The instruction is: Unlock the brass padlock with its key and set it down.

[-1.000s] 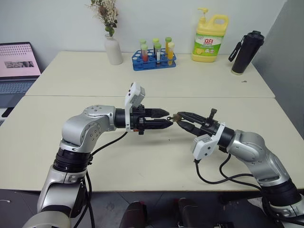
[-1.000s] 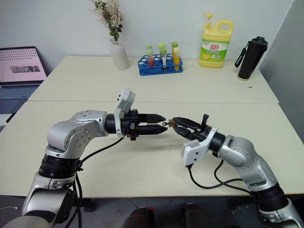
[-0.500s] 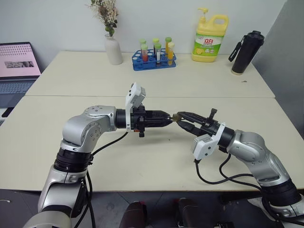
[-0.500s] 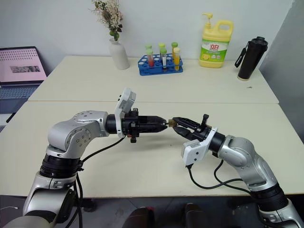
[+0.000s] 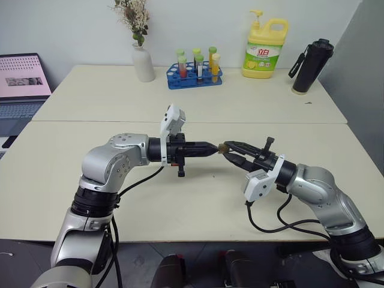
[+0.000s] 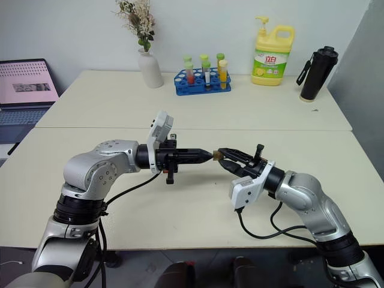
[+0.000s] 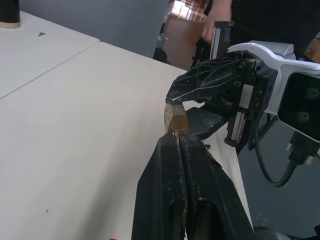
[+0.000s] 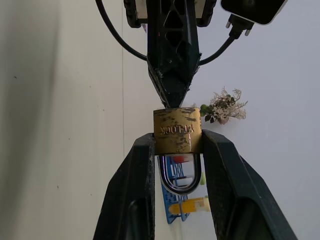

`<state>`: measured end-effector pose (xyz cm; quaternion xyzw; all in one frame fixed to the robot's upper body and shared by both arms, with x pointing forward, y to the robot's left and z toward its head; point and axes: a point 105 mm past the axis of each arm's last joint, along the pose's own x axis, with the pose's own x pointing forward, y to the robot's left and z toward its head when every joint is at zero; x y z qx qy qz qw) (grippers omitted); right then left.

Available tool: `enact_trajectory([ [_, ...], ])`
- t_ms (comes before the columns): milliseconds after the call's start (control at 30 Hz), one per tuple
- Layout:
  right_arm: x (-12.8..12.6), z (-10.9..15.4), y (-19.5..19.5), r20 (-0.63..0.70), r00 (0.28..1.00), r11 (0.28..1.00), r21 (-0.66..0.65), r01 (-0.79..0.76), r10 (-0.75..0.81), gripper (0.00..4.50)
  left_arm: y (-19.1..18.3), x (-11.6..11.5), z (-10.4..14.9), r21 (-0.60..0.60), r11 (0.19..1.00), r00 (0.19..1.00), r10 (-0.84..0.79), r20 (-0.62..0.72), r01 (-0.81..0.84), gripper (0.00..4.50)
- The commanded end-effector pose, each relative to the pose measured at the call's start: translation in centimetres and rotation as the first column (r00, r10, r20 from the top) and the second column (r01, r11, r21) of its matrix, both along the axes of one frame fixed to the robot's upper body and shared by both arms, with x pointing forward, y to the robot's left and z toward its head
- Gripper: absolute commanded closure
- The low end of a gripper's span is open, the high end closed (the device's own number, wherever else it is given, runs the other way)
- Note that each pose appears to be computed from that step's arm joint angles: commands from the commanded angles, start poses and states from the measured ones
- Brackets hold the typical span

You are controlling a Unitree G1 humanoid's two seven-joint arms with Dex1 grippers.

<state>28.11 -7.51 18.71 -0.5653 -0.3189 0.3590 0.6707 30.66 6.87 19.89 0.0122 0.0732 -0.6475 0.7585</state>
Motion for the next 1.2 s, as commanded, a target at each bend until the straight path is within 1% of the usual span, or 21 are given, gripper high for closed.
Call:
enact_trajectory([
  [33,-0.4,0.9,0.1,-0.003,1.000,0.999,0.052,-0.016,0.016,3.57,-0.2,-0.8,0.8,0.050,0.998,0.980,-0.057,0.193,0.048,4.50],
  [133,-0.4,1.0,0.1,-0.014,1.000,0.997,0.070,-0.012,0.013,3.57,-0.3,-1.0,0.6,0.088,0.994,0.952,-0.081,0.295,0.057,4.50],
  [167,-0.4,1.1,0.1,-0.015,1.000,0.997,0.076,-0.013,0.014,3.57,-0.5,-1.0,0.7,0.079,0.995,0.944,-0.081,0.319,0.059,4.50],
  [233,-0.3,1.3,0.1,-0.022,1.000,0.996,0.093,-0.010,0.012,3.57,-0.8,-1.0,0.8,0.104,0.993,0.898,-0.097,0.429,0.057,4.50],
  [333,-0.3,1.5,0.2,-0.029,0.999,0.994,0.104,-0.009,0.012,3.57,-1.0,-0.8,0.8,0.132,0.990,0.827,-0.120,0.549,0.057,4.50],
  [433,-0.3,1.6,0.1,-0.032,0.999,0.994,0.112,-0.008,0.012,3.57,-1.0,-0.6,0.7,0.152,0.987,0.774,-0.139,0.617,0.055,4.50],
  [467,-0.3,1.6,0.1,-0.032,0.999,0.994,0.113,-0.007,0.011,3.57,-1.0,-0.5,0.6,0.155,0.987,0.768,-0.138,0.625,0.051,4.50],
  [567,-0.3,1.7,0.2,-0.032,0.999,0.993,0.116,-0.007,0.011,3.57,-0.9,0.1,0.9,0.107,0.994,0.791,-0.093,0.604,0.035,4.50],
  [633,-0.3,1.7,0.2,-0.032,0.999,0.993,0.118,-0.006,0.010,3.57,-1.0,0.0,1.0,0.106,0.993,0.781,-0.100,0.616,0.043,4.50],
  [767,-0.3,1.7,0.2,-0.032,0.999,0.993,0.119,-0.005,0.009,3.57,-0.9,0.3,1.0,0.096,0.995,0.798,-0.079,0.598,0.027,4.50],
  [833,-0.3,1.7,0.2,-0.031,0.999,0.993,0.120,-0.005,0.009,3.57,-1.0,0.3,1.3,0.066,0.997,0.835,-0.071,0.545,0.042,4.50],
  [867,-0.3,1.7,0.2,-0.030,0.999,0.993,0.119,-0.006,0.010,3.57,-0.9,0.6,1.5,0.041,0.999,0.859,-0.042,0.510,0.024,4.50],
  [900,-0.3,1.7,0.2,-0.029,1.000,0.993,0.118,-0.006,0.010,3.57,-0.7,0.9,1.6,0.035,0.999,0.868,-0.033,0.496,0.017,4.11],
  [967,-0.3,1.7,0.2,-0.027,1.000,0.993,0.117,-0.006,0.009,3.57,-0.6,1.1,1.6,0.036,0.999,0.876,-0.025,0.482,0.008,3.65],
  [1000,-0.3,1.7,0.2,-0.027,1.000,0.993,0.117,-0.005,0.008,3.57,-0.5,1.1,1.6,0.037,0.999,0.879,-0.026,0.475,0.009,3.27],
  [1033,-0.3,1.7,0.2,-0.027,1.000,0.993,0.117,-0.005,0.008,3.57,-0.4,1.2,1.6,0.034,0.999,0.891,-0.016,0.454,0.001,3.04],
  [1200,-0.3,1.7,0.2,-0.029,1.000,0.993,0.114,-0.002,0.005,3.57,0.4,1.8,0.8,0.061,0.998,0.936,0.011,0.351,-0.035,1.43],
])
